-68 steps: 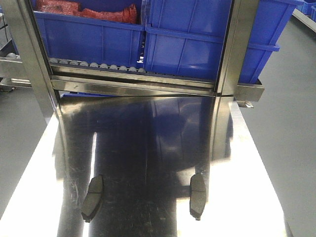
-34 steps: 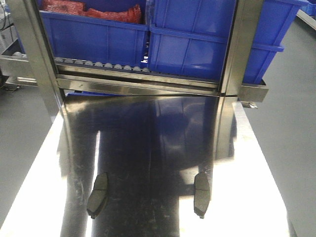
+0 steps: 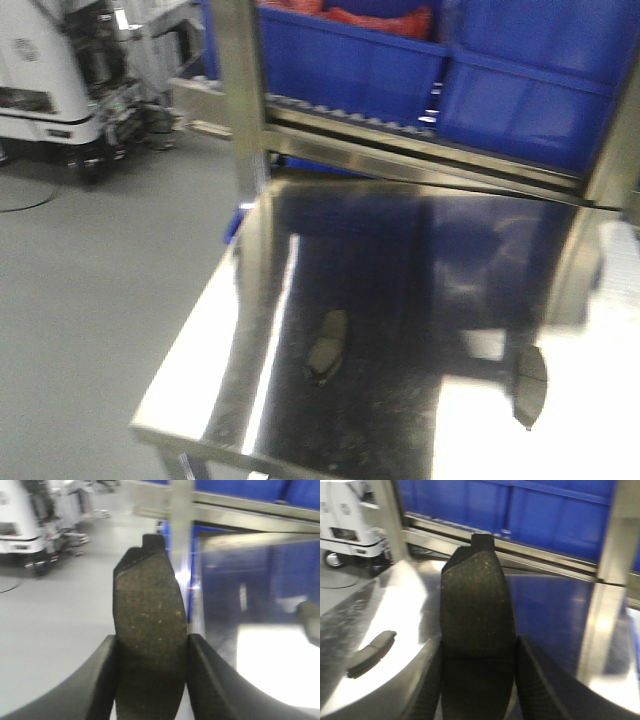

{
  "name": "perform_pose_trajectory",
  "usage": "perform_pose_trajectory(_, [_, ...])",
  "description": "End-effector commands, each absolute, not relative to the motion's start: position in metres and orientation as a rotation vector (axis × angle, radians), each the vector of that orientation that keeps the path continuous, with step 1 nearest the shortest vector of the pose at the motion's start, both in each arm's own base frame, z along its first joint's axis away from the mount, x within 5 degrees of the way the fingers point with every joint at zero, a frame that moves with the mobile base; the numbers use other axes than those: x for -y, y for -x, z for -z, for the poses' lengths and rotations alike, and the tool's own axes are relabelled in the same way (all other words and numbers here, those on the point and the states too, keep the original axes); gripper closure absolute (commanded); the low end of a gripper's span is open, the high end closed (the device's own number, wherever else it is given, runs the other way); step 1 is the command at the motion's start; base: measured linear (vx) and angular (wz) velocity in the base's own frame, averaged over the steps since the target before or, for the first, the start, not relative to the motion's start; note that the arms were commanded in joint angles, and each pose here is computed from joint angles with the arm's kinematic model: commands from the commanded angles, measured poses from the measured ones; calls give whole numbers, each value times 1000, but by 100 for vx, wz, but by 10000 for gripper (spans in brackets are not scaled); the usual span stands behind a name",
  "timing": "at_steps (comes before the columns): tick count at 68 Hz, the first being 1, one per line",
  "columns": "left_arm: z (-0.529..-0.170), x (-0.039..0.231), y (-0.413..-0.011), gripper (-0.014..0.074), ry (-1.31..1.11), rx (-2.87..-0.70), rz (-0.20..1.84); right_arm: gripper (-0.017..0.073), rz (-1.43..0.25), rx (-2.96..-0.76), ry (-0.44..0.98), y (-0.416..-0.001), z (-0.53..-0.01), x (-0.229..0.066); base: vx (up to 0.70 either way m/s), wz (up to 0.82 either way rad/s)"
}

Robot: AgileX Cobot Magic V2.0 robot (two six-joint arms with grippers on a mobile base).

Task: Move and align brake pads A on conveyor
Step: 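Turn the base away from the table holding both brake pads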

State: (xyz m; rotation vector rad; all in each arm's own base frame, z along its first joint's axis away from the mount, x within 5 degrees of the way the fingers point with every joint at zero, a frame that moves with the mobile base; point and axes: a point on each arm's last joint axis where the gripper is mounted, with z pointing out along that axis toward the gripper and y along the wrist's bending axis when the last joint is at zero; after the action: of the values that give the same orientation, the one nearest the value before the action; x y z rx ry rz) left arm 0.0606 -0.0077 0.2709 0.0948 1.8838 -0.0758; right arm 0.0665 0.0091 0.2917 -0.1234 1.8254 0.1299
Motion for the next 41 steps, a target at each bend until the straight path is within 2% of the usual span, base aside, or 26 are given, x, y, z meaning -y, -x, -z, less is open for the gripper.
perform_pose_trajectory(1, [-288, 8, -63, 600, -82, -1768, 84, 564, -137, -1698, 135, -68, -311, -10, -15, 66])
perform_pose_trajectory(23, [-288, 8, -63, 600, -82, -1768, 84, 564, -137, -1698, 135, -68, -311, -10, -18, 70])
perform_pose_trajectory(41, [-288, 8, -63, 600, -82, -1768, 84, 564, -137, -1698, 135, -68, -311, -10, -20, 84])
